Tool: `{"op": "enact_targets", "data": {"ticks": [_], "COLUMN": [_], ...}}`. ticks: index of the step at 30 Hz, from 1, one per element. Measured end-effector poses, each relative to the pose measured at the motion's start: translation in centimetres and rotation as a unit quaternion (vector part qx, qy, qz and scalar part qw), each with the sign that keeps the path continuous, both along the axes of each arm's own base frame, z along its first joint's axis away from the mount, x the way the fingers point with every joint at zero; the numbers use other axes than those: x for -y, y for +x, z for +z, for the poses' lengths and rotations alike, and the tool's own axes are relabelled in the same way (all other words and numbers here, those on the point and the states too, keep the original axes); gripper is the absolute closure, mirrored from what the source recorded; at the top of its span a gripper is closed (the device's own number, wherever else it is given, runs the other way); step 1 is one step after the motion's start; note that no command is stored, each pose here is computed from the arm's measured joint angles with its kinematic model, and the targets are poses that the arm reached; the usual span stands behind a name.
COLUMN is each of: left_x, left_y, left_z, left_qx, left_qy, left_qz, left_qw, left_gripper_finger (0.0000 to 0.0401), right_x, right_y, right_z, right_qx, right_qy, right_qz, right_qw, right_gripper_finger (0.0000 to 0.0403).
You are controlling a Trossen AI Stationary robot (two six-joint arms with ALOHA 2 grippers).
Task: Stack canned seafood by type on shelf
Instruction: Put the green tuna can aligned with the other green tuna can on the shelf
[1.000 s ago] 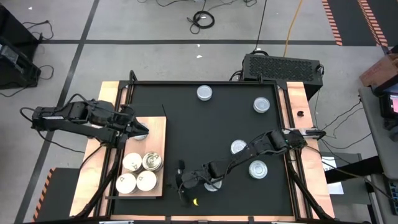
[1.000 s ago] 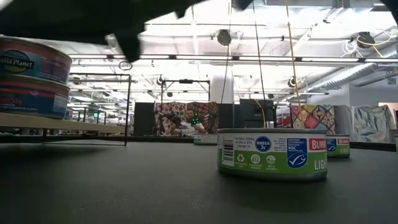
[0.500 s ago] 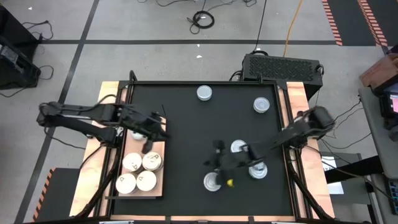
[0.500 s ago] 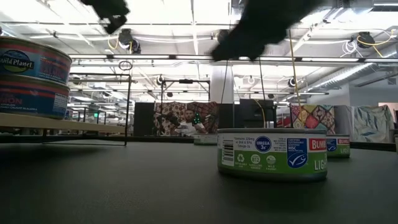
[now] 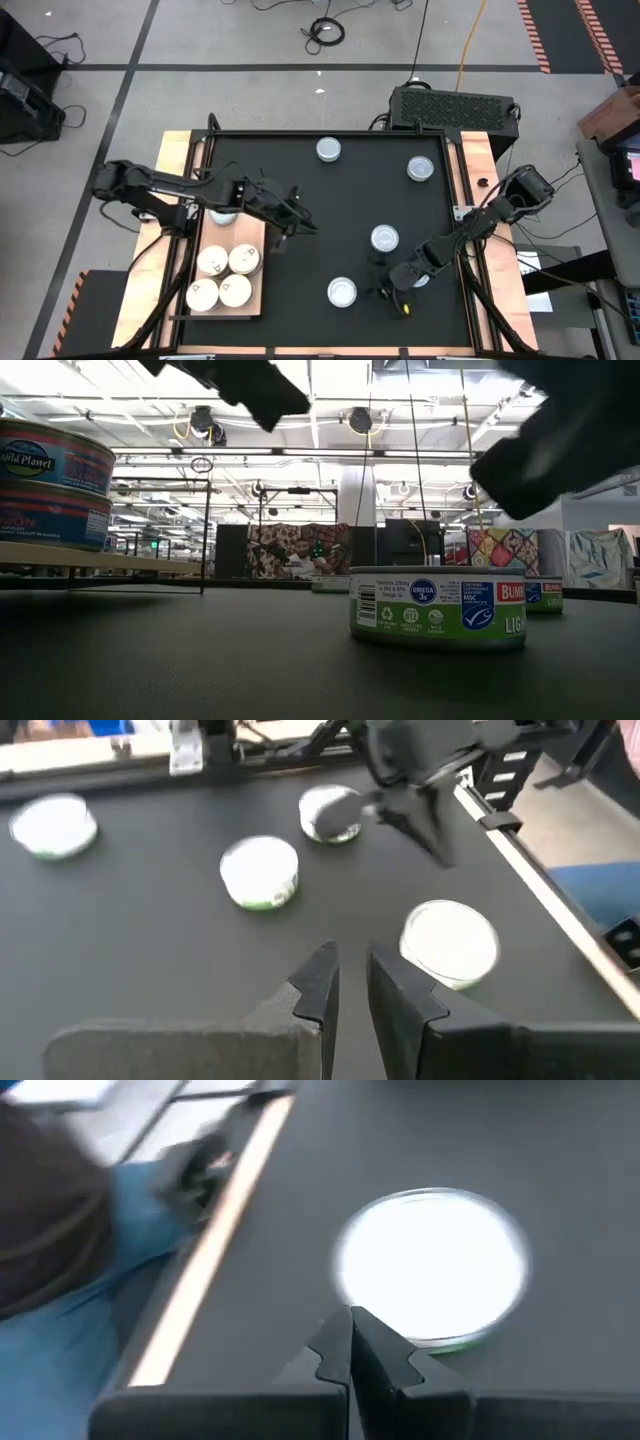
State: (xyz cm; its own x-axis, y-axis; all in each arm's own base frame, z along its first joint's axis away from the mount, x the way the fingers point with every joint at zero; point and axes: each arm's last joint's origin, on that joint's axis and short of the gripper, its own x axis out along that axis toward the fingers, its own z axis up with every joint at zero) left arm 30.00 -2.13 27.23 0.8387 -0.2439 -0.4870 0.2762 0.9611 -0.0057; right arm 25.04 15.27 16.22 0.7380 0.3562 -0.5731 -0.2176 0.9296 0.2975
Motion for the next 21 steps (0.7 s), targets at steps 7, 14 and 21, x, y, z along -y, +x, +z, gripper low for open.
{"op": "enact_targets", "data": {"ticks": [7, 14, 21], "left_x": [-0.4, -1.5, -1.7], "left_y": [2.3, 2.7, 2.7], "left_z": [-1.4, -2.0, -1.9], "left_qx": [0.046, 0.04, 0.043], "left_qy": [0.035, 0.047, 0.047], "left_qz": [-0.012, -0.001, 0.002], "left_qw": [0.998, 0.998, 0.998], "left_gripper_finger": [0.0344, 0.0344, 0.0344], "right_x": [-1.0, -1.2, -1.9], "right_y": [-0.4, 0.8, 1.7], "right_z": [0.3, -0.4, -3.8], "right_qx": [-0.002, 0.051, 0.039], "right_qy": [0.039, 0.022, 0.007], "right_qz": [0.066, 0.063, 0.103], "right_qw": [0.997, 0.997, 0.994], "right_gripper_finger": [0.0403, 0.0403, 0.0403]}}
